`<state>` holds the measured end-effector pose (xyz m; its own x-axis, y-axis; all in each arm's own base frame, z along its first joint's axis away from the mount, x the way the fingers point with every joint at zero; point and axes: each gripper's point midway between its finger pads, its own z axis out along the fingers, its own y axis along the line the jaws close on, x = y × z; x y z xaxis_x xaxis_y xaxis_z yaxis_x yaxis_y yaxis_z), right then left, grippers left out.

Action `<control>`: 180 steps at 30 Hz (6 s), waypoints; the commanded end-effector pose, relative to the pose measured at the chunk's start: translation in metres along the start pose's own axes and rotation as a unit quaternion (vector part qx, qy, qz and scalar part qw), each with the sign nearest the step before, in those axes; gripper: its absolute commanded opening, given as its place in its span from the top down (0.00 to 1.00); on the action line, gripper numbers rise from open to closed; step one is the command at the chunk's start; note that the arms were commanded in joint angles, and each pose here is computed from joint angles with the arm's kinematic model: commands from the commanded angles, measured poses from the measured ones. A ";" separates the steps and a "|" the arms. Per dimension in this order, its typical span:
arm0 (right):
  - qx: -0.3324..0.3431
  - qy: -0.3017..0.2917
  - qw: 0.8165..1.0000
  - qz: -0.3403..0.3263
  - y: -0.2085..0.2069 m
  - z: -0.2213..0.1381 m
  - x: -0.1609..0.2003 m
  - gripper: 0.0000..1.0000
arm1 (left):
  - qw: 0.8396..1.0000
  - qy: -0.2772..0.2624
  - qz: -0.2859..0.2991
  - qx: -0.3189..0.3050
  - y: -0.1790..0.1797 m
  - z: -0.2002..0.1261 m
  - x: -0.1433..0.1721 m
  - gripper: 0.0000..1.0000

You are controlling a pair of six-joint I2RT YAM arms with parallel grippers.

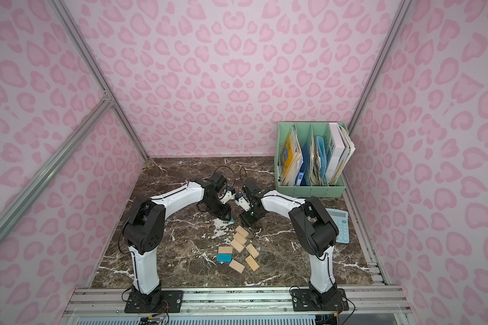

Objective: Assemble a carrot with building blocks
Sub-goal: Move the building block to the center of the board, then assemble the building block at the center of the board.

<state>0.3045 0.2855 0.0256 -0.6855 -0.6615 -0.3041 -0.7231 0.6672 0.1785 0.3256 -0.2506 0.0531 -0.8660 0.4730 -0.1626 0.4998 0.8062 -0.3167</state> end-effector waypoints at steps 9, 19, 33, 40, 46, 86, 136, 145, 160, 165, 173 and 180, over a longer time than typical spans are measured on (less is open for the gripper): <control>0.024 -0.006 0.999 0.036 -0.003 -0.025 0.018 0.38 | 1.000 -0.021 -0.010 -0.016 -0.004 -0.030 0.007 0.58; 0.004 -0.023 0.997 0.079 0.012 -0.043 0.041 1.00 | 0.999 -0.042 -0.022 -0.011 -0.010 -0.045 0.010 0.64; 0.002 -0.041 0.996 0.083 0.031 -0.046 0.064 0.90 | 0.992 -0.072 -0.102 -0.001 -0.016 -0.063 0.032 1.00; -0.005 -0.075 0.995 0.070 0.054 -0.058 0.074 0.83 | 0.989 -0.052 -0.126 -0.050 -0.021 -0.068 0.052 0.94; -0.018 -0.099 0.992 0.080 0.062 -0.066 0.076 0.82 | 0.989 -0.059 -0.125 -0.061 -0.044 -0.065 0.064 0.85; 0.029 -0.035 0.988 0.145 0.054 -0.023 0.067 0.83 | 0.999 0.032 -0.022 -0.037 -0.061 -0.001 0.048 0.90; -0.084 -0.107 0.970 0.201 0.040 -0.009 0.010 0.66 | 0.988 -0.065 -0.142 0.012 -0.012 -0.044 0.056 0.65; -0.049 -0.100 0.980 0.165 0.047 -0.023 0.003 0.66 | 0.987 -0.067 -0.145 0.010 -0.009 -0.048 0.056 0.65; -0.019 -0.067 0.982 0.175 0.064 -0.014 0.025 0.48 | 0.986 -0.069 -0.149 0.025 -0.010 -0.046 0.048 0.65; -0.013 -0.058 0.982 0.180 0.069 -0.004 0.016 0.48 | 0.986 -0.068 -0.147 0.028 -0.011 -0.047 0.049 0.65; 0.033 -0.019 0.980 0.193 0.066 0.007 0.024 0.44 | 0.988 -0.063 -0.143 0.021 -0.010 -0.049 0.060 0.65; 0.033 -0.017 0.976 0.213 0.068 0.015 0.022 0.44 | 0.989 -0.058 -0.137 0.022 -0.011 -0.050 0.064 0.65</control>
<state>0.2450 0.3293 0.0247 -0.8997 -0.3304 -0.2852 -0.4040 0.8777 0.2577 0.2683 -0.2135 0.0914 -0.9694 0.1749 -0.1723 0.2319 0.8826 -0.4088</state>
